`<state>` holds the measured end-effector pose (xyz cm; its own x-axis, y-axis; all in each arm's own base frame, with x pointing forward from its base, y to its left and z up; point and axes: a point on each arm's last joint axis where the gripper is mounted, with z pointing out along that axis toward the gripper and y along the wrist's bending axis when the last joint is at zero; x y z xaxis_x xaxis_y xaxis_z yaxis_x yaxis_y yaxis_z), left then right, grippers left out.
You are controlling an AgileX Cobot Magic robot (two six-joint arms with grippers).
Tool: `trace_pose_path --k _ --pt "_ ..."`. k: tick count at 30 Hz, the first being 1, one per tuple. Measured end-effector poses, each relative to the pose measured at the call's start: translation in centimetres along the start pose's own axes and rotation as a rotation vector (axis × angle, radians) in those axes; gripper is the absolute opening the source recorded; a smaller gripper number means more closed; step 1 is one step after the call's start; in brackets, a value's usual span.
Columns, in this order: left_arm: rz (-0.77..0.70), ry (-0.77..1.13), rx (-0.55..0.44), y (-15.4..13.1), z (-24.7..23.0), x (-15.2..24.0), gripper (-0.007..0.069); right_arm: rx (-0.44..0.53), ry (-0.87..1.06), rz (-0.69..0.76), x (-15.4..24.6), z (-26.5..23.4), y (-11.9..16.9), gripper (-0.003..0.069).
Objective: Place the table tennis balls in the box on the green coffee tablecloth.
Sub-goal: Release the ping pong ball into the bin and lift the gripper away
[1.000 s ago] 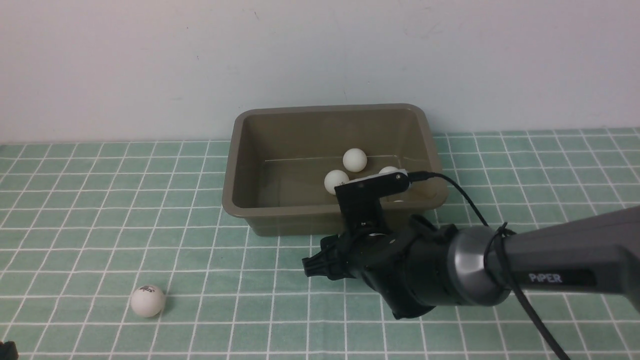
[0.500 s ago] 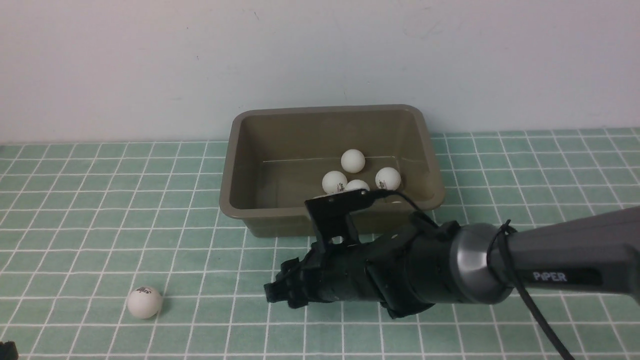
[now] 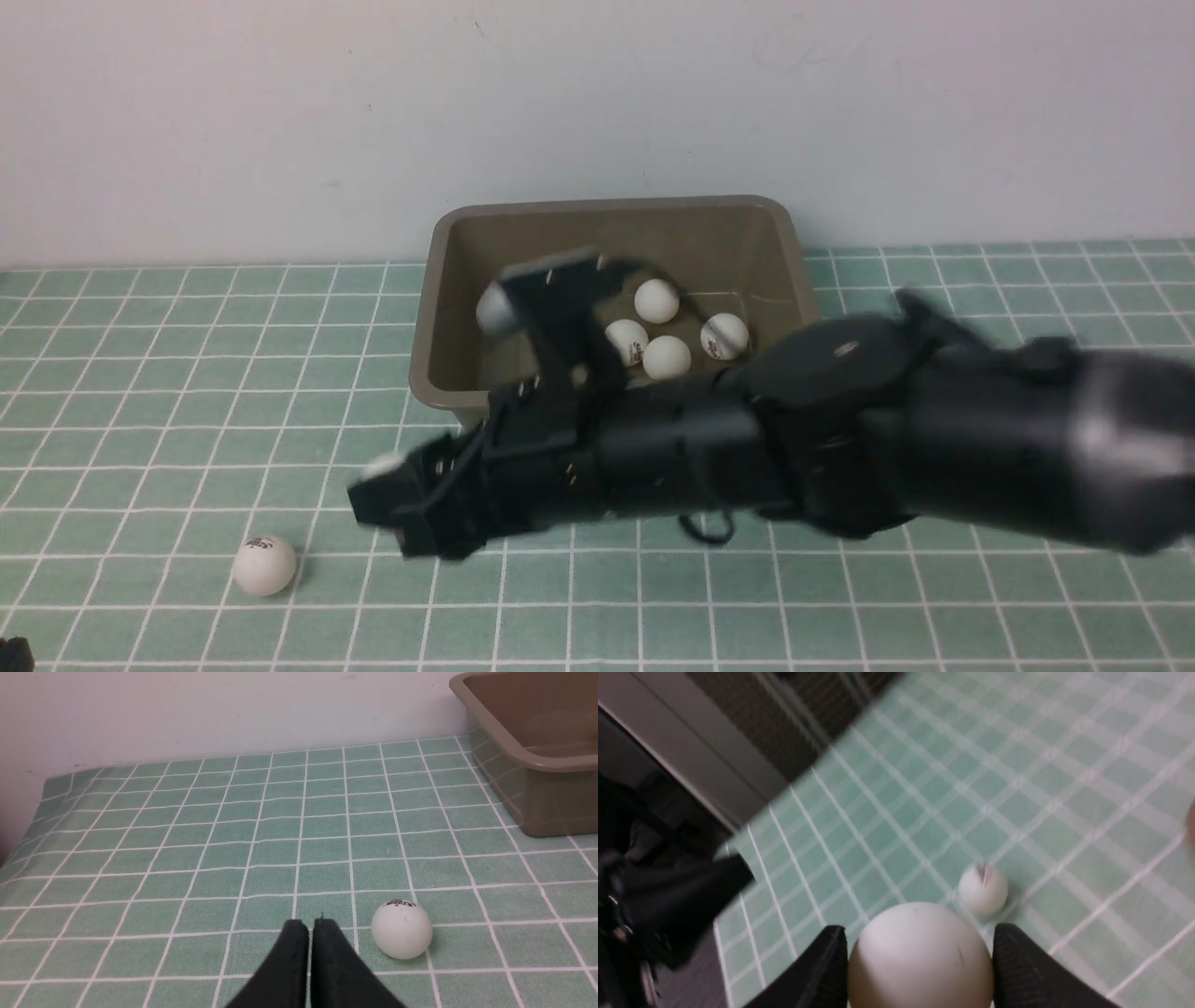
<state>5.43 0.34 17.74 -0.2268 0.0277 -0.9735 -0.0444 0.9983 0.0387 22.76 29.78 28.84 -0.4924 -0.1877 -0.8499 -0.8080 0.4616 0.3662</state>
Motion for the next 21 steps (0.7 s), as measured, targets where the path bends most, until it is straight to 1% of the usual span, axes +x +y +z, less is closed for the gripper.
trace_pose_path --k 2,5,7,9,10,14,15,17,18,19,20,21 --pt "0.000 0.000 0.000 0.0 0.0 0.0 -0.0004 0.052 -0.064 -0.037 -1.6 -1.9 -0.2 0.0358" --pt "0.000 0.000 0.000 0.0 0.0 0.0 -0.0004 0.124 -0.120 -0.062 -2.9 -3.6 -1.1 0.0358" --pt "0.000 0.000 0.000 0.0 0.0 0.0 -0.0004 0.189 -0.156 -0.070 -3.6 -4.7 -2.2 0.0358" --pt "0.000 0.000 0.000 0.0 0.0 0.0 -0.0004 0.280 -0.185 -0.068 -4.2 -5.8 -4.2 0.0358" --pt "0.000 0.000 0.000 0.0 0.0 0.0 -0.0004 0.295 -0.187 -0.065 -4.3 -5.9 -4.6 0.0358" --pt "0.000 0.000 0.000 0.0 0.0 0.0 -0.0004 0.415 -0.186 -0.038 -4.0 -6.0 -7.6 0.0358" --pt "0.000 0.000 0.000 0.0 0.0 0.0 -0.0004 0.460 -0.177 -0.041 -3.8 -5.7 -8.5 0.0358" --pt "0.000 0.000 0.000 0.0 0.0 0.0 -0.0004 0.527 -0.162 -0.053 -3.3 -5.3 -9.6 0.0358" --pt "0.000 0.000 0.000 0.0 0.0 0.0 -0.0004 0.574 -0.132 -0.080 -2.7 -4.7 -10.6 0.0358" --pt "0.000 0.000 0.000 0.0 0.0 0.0 -0.0004 0.589 -0.119 -0.085 -2.4 -4.4 -11.0 0.0358" --pt "0.000 0.000 0.000 0.0 0.0 0.0 -0.0004 0.635 -0.085 -0.112 -1.7 -3.7 -12.0 0.0358" --pt "0.000 0.000 0.000 0.0 0.0 0.0 -0.0004 0.648 -0.070 -0.116 -1.4 -3.3 -12.4 0.0358"
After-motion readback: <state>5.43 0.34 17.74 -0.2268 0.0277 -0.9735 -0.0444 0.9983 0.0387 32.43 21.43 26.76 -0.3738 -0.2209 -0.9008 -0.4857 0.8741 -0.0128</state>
